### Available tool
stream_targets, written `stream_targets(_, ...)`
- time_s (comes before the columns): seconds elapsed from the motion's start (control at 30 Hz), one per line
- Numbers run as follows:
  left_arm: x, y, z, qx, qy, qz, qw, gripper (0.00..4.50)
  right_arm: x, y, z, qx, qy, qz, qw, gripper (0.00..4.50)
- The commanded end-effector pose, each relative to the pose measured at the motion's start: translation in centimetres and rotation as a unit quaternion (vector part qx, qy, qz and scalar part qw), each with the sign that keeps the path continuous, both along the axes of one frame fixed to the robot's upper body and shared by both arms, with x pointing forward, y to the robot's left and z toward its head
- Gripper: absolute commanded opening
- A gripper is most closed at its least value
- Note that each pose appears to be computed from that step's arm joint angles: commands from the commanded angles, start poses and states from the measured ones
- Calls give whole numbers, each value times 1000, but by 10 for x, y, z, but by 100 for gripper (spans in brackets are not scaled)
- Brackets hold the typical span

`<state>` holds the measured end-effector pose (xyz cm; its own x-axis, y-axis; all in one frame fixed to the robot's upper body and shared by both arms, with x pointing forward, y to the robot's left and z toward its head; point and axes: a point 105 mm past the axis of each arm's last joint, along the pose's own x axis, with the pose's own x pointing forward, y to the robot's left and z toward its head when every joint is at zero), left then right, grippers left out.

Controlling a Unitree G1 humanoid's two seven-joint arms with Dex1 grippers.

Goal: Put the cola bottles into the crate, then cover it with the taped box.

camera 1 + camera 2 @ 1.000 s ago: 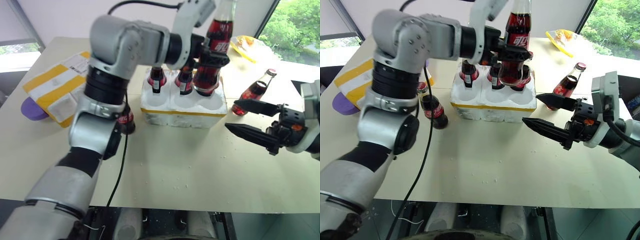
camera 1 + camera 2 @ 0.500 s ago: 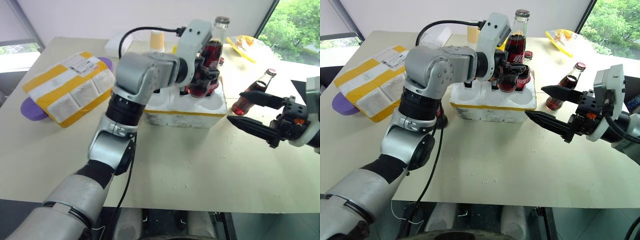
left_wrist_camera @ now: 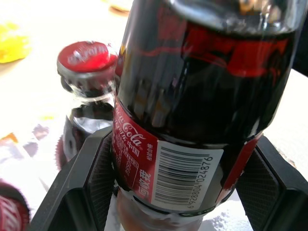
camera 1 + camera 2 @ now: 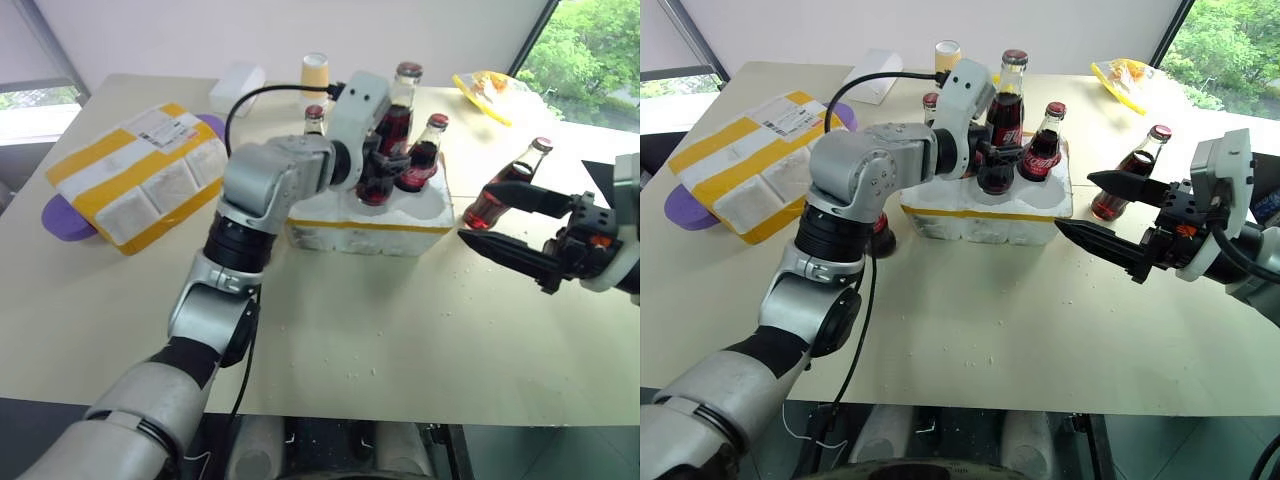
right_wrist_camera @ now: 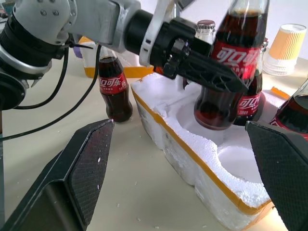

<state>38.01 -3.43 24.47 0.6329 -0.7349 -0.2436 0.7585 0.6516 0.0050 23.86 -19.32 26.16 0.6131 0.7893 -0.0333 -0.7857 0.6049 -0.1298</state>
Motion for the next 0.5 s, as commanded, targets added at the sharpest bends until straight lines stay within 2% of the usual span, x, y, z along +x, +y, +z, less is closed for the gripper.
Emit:
stream_targets(0.03,-4,-6,12,-17,-35,-9,999,285,0,-4,11,-3,-28,-7,1000,450)
stream_targets(0.27,-5,1,-5,12,-22,-10,1000,285,2,-5,11,-2,-27,-11,1000,450)
stream_targets(0.33,-6,2,-7,19,-22,-10,1000,386,3,-5,11,-1,-27,-12,1000,450)
stream_targets(0.4,-7,2,-6,20,-22,-12,999,447,4,-5,11,0,-27,-13,1000,450)
stream_targets(0.5,-8,1,-5,18,-24,-15,999,447,5,-5,11,1,-28,-14,1000,450)
